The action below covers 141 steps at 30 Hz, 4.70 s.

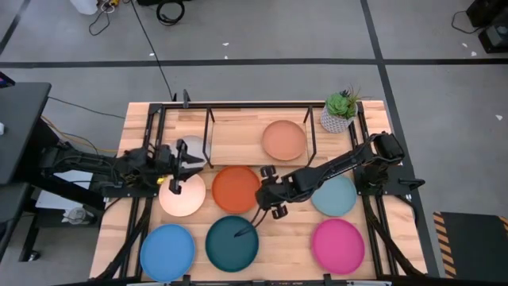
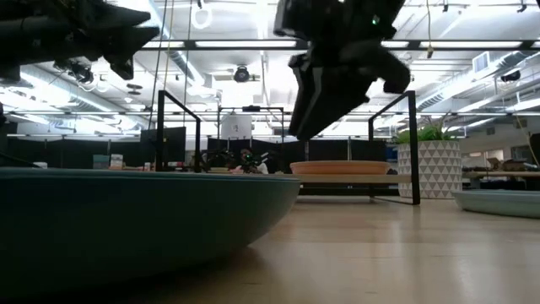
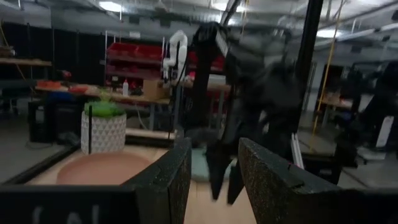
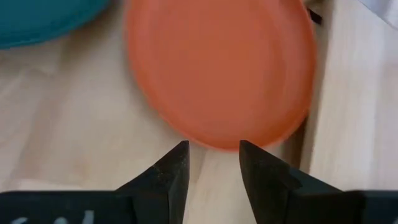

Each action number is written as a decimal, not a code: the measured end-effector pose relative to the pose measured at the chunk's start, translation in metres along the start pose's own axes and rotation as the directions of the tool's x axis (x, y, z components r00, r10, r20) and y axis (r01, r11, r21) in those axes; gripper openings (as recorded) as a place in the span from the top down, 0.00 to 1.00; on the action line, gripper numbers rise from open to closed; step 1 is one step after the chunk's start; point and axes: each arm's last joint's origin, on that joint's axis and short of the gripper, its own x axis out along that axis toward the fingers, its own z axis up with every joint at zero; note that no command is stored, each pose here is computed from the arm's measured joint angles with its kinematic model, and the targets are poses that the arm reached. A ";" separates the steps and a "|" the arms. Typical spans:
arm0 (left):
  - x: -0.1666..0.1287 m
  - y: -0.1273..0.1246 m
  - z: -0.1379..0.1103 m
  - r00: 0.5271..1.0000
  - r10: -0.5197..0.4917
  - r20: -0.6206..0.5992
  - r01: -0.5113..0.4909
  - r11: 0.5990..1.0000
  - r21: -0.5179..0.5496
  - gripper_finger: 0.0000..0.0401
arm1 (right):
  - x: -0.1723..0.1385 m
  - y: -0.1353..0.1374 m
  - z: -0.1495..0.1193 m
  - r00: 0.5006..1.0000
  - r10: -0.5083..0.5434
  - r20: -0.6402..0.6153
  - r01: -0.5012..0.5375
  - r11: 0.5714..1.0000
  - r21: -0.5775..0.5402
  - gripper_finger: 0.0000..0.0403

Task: Place and stack plates onto a shelf
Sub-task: Put the orange plate on the shelf

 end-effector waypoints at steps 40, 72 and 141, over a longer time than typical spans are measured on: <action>0.060 -0.054 0.030 0.587 -0.127 -0.800 -0.066 0.977 -0.203 0.66 | -0.018 0.024 -0.130 0.775 -0.296 0.559 0.277 0.953 0.121 0.70; 0.124 -0.120 -0.092 0.086 0.274 -0.958 0.436 0.854 0.283 0.52 | -0.019 0.033 -0.133 0.720 -0.223 0.657 0.259 0.965 0.043 0.70; 0.213 0.003 -0.009 0.148 0.373 -0.916 0.067 0.920 0.385 0.95 | -0.013 0.038 -0.140 0.785 -0.188 0.590 0.159 0.982 0.101 0.70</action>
